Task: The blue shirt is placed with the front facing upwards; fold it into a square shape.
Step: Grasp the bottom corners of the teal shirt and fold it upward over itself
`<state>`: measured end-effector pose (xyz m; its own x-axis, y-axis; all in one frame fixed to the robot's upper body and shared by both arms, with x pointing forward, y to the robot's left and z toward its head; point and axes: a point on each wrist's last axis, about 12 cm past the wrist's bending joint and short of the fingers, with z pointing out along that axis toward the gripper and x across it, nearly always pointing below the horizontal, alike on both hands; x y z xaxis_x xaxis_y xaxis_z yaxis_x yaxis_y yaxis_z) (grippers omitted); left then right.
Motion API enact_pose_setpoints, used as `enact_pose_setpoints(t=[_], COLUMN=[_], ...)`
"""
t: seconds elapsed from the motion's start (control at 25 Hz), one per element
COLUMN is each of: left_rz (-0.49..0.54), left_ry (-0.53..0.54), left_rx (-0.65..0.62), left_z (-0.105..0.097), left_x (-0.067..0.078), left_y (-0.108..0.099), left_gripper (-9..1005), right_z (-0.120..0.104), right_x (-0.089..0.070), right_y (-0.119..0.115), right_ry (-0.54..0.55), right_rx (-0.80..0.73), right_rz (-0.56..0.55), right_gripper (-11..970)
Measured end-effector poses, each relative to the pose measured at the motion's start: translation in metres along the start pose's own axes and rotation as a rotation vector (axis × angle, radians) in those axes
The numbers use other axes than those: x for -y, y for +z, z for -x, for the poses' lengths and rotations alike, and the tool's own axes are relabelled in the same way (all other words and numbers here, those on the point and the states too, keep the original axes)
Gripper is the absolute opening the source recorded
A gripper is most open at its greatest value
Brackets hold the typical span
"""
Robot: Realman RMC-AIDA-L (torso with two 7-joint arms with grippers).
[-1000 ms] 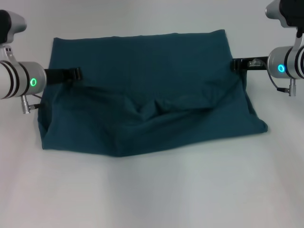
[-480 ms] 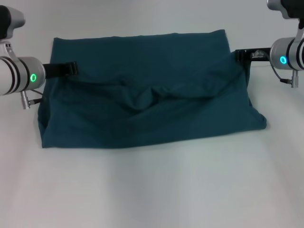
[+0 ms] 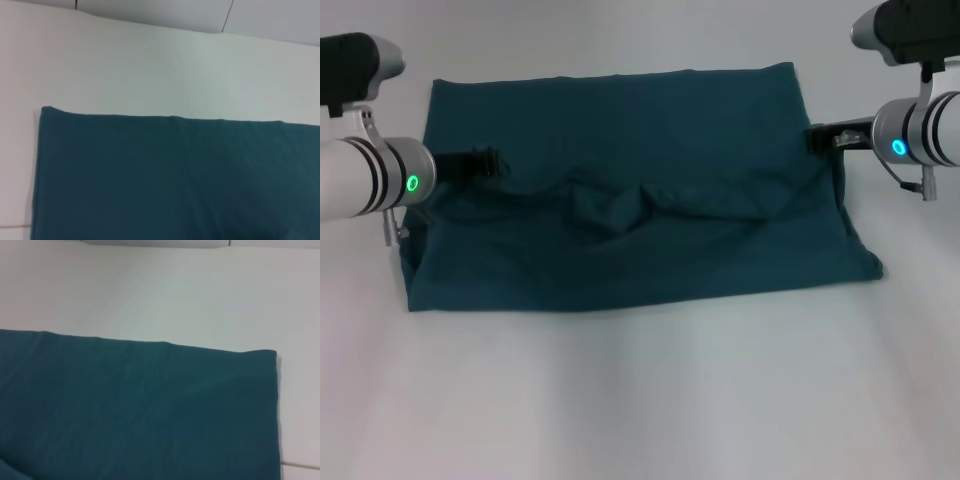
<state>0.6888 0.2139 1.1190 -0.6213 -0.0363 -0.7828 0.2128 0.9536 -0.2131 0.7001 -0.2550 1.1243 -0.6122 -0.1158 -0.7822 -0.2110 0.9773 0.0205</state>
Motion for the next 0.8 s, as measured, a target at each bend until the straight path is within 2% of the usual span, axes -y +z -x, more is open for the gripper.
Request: enact_pose_setpoints(t=[0.48, 0.64, 0.76, 0.8], left_rz=[0.006, 0.012, 0.019, 0.02], left_ry=[-0.008, -0.047, -0.096, -0.111], left_rx=[-0.02, -0.022, -0.026, -0.028], left_z=[-0.011, -0.013, -0.012, -0.012], left_x=[-0.004, -0.007, -0.012, -0.014], left_y=[0.0, -0.001, -0.002, -0.003], left_gripper=[144, 150, 154, 174], right_z=[-0.006, -0.002, -0.001, -0.001], right_x=[-0.009, -0.011, -0.012, -0.012], right_y=[0.003, 0.004, 0.004, 0.004], right_ry=[-0.089, -0.145, -0.144, -0.141], right_rx=[-0.02, -0.029, -0.025, -0.022], right_rz=[-0.005, -0.015, -0.015, -0.016], right_gripper=[146, 150, 153, 194])
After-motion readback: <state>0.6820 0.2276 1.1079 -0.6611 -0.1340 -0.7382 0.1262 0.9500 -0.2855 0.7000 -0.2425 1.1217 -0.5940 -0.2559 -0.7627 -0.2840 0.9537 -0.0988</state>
